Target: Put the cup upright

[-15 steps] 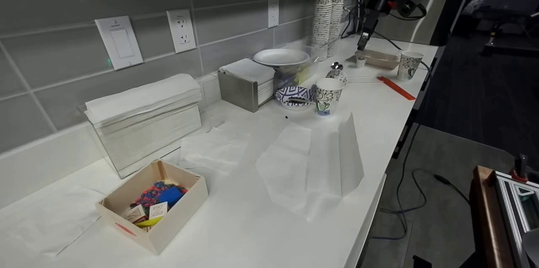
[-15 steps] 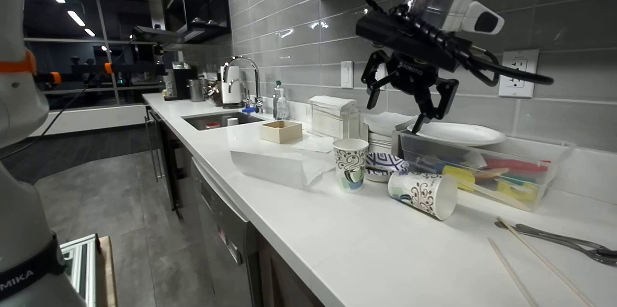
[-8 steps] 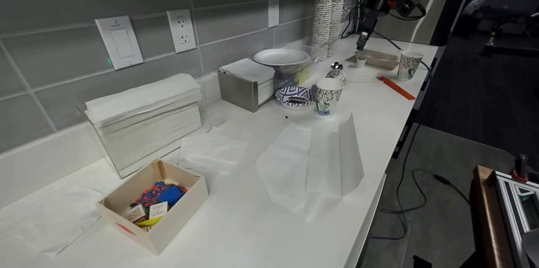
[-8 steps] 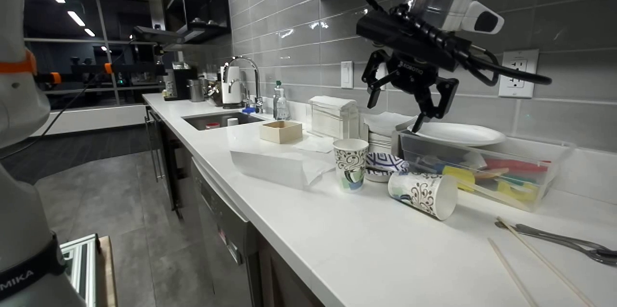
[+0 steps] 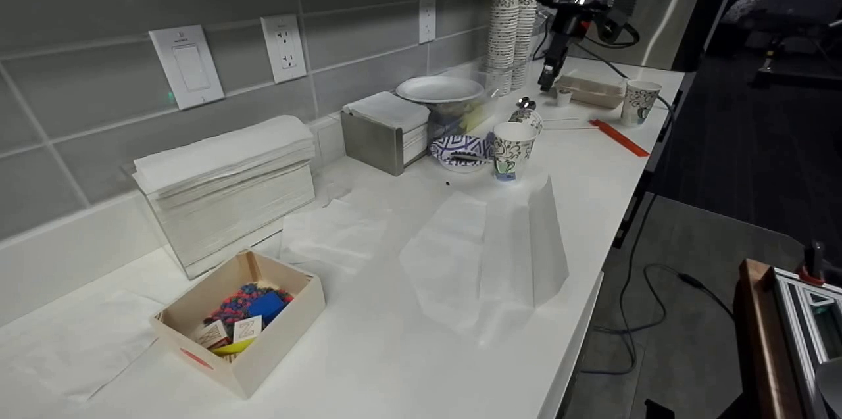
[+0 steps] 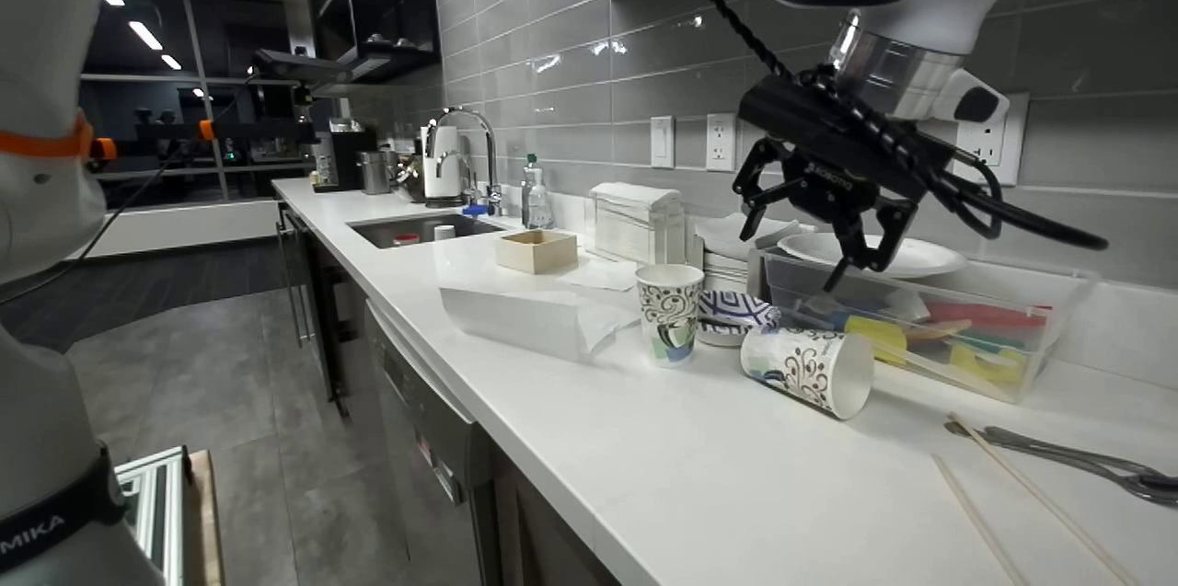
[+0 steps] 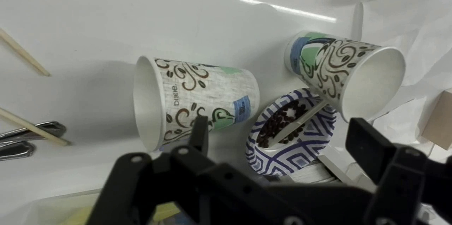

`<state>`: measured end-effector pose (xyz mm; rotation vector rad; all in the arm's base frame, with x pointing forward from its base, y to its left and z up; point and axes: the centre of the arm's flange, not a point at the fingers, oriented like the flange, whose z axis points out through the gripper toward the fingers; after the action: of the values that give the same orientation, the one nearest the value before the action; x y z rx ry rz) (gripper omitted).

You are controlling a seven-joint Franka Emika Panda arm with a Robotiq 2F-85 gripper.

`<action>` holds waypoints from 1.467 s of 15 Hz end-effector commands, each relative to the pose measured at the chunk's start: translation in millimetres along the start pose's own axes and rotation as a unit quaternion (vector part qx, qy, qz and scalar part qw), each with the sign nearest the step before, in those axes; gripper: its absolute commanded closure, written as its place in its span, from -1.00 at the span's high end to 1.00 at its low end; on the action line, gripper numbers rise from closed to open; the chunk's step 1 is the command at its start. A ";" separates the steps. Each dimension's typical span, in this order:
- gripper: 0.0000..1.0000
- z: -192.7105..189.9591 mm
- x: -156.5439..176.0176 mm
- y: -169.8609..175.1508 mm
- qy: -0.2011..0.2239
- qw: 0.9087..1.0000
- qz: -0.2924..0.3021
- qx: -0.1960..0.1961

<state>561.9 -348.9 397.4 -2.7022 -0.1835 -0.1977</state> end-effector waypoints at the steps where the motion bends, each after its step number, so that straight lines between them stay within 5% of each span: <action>1: 1.00 10.3 22.3 37.6 -0.009 1.000 0.010 0.022; 13: 0.92 49.6 32.7 106.4 -0.003 0.993 0.060 0.105; 18: 0.39 65.2 34.5 119.9 0.014 0.977 0.102 0.187; 22: -0.39 66.8 34.0 126.7 0.021 0.965 0.126 0.228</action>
<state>602.2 -411.1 293.2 -2.3144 0.0737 -0.1157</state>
